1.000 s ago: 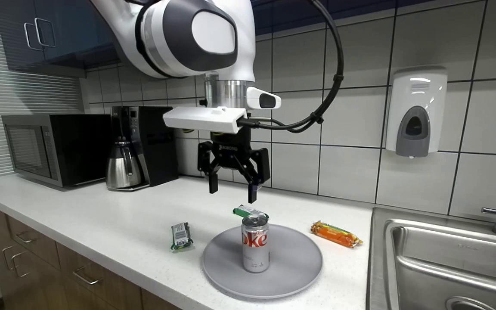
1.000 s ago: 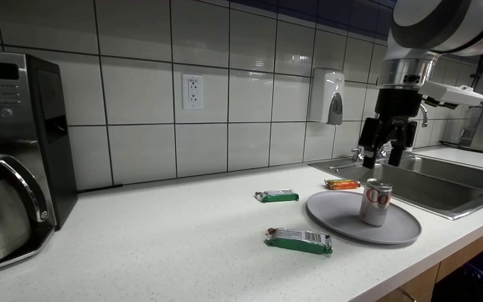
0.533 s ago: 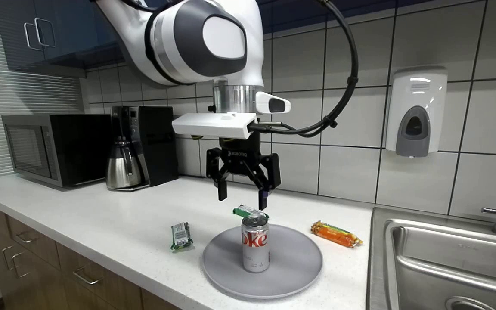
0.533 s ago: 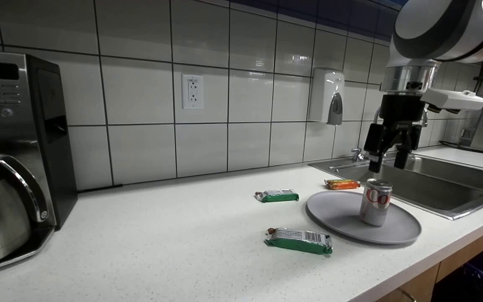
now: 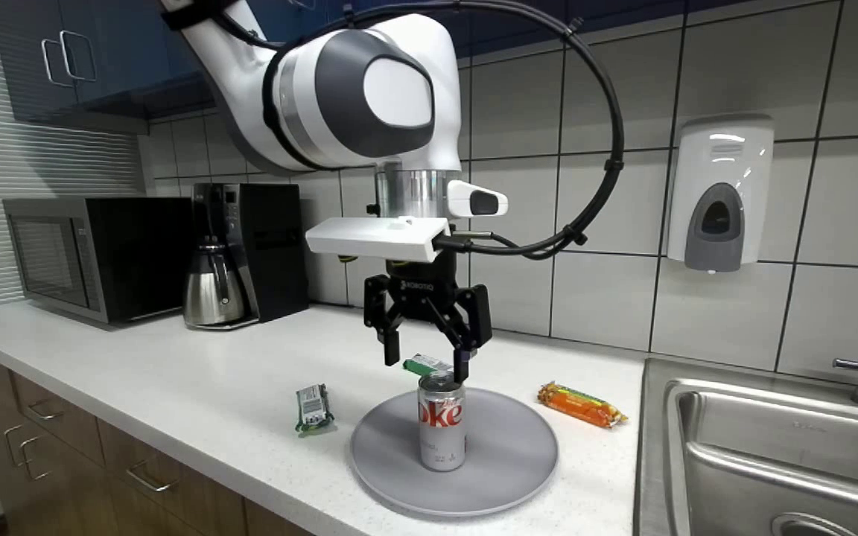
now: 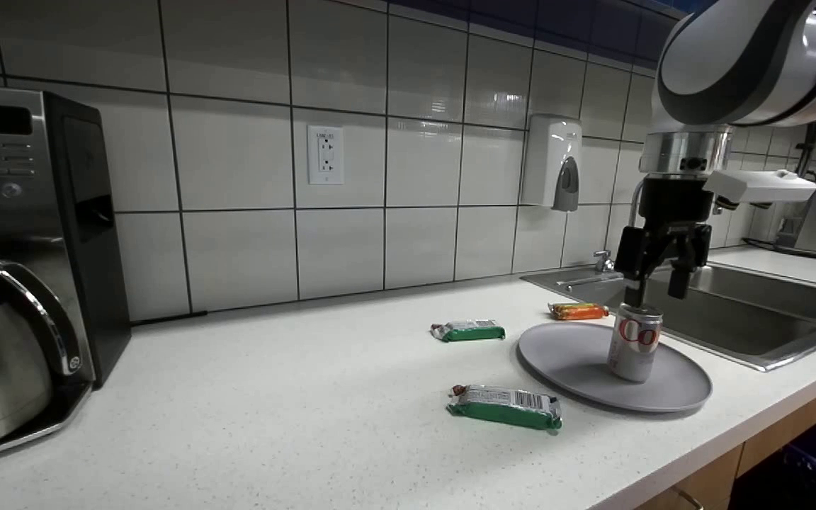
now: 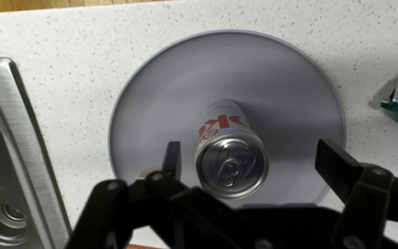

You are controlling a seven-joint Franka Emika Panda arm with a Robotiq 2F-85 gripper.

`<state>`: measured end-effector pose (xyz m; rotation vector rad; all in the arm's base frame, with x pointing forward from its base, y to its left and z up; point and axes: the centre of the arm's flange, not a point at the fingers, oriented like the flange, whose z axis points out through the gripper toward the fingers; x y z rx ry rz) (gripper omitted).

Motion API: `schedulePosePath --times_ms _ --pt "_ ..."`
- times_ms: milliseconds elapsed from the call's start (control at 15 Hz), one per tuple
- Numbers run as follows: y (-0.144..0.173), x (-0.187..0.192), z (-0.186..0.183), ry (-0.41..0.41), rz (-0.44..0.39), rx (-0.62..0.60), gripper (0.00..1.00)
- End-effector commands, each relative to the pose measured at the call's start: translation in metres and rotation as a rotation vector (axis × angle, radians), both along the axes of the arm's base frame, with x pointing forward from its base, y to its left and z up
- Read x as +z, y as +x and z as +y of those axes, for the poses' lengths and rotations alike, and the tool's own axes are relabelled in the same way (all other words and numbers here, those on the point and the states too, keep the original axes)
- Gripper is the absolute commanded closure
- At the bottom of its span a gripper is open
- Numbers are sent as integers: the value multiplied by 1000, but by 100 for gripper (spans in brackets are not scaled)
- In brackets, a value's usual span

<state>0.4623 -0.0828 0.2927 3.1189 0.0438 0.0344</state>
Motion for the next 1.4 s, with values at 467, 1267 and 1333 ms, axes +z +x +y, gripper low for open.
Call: schedulePosePath --times_ms 467,1267,1333 --pt "28 -29 -8 -31 9 -36 0" --pt "30 -39 -5 -25 27 -33 26" --pt "29 -38 -5 -24 26 -32 26"
